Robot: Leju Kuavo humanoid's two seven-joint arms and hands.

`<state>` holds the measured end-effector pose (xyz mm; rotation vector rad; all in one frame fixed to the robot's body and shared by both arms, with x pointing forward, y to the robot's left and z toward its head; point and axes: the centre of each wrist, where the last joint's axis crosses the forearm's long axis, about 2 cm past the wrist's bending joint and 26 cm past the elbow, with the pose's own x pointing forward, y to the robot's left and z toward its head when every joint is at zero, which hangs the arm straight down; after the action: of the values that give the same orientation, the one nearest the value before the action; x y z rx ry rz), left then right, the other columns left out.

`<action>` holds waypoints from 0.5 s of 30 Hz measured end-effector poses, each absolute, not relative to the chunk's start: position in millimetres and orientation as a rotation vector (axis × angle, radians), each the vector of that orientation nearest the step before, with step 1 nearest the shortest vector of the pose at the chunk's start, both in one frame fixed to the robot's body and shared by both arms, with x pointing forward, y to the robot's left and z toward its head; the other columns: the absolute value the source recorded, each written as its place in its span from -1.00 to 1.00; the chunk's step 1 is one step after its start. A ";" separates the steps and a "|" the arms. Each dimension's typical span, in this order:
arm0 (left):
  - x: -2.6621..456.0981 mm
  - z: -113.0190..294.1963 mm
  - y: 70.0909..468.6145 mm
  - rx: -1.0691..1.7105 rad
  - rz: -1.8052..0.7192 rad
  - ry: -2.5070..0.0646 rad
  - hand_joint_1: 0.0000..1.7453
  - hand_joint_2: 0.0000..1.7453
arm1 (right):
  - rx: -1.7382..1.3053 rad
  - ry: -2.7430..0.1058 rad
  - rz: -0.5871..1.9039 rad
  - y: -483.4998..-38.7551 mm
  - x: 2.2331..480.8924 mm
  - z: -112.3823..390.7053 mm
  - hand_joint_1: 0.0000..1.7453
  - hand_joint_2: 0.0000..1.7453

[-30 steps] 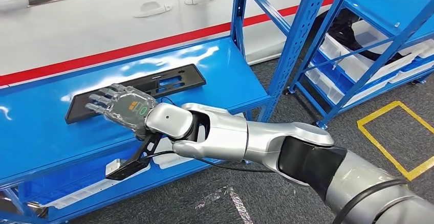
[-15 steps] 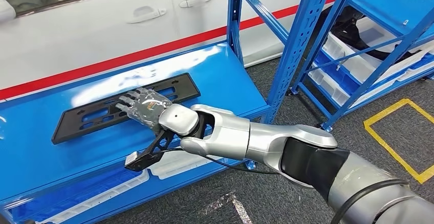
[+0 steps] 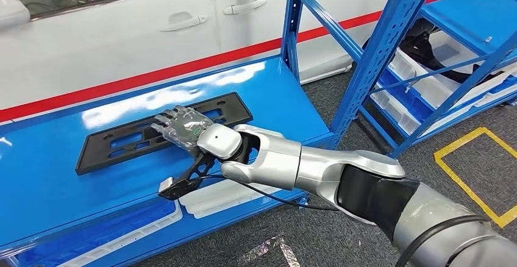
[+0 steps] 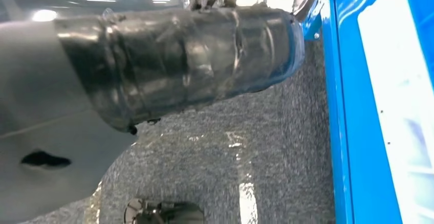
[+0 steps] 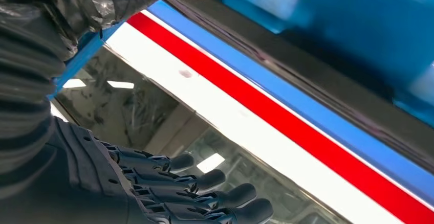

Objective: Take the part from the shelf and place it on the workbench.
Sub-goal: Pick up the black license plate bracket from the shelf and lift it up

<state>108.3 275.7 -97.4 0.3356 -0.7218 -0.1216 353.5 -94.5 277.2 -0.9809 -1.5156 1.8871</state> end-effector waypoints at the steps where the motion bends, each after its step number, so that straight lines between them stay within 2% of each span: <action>1: 108.0 -97.4 275.3 0.335 -0.122 -0.721 -1.00 -1.00 | -0.983 -1.513 1.887 -94.8 354.1 277.2 -1.00 1.00; 15: 106.1 -97.9 274.2 0.329 -0.129 -0.718 -1.00 -1.00 | -1.008 -1.423 1.830 -102.4 358.0 264.7 -1.00 1.00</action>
<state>106.1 274.2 -97.9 0.3293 -0.7185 -0.1289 358.0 -102.4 264.7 -1.0079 -1.4228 1.8304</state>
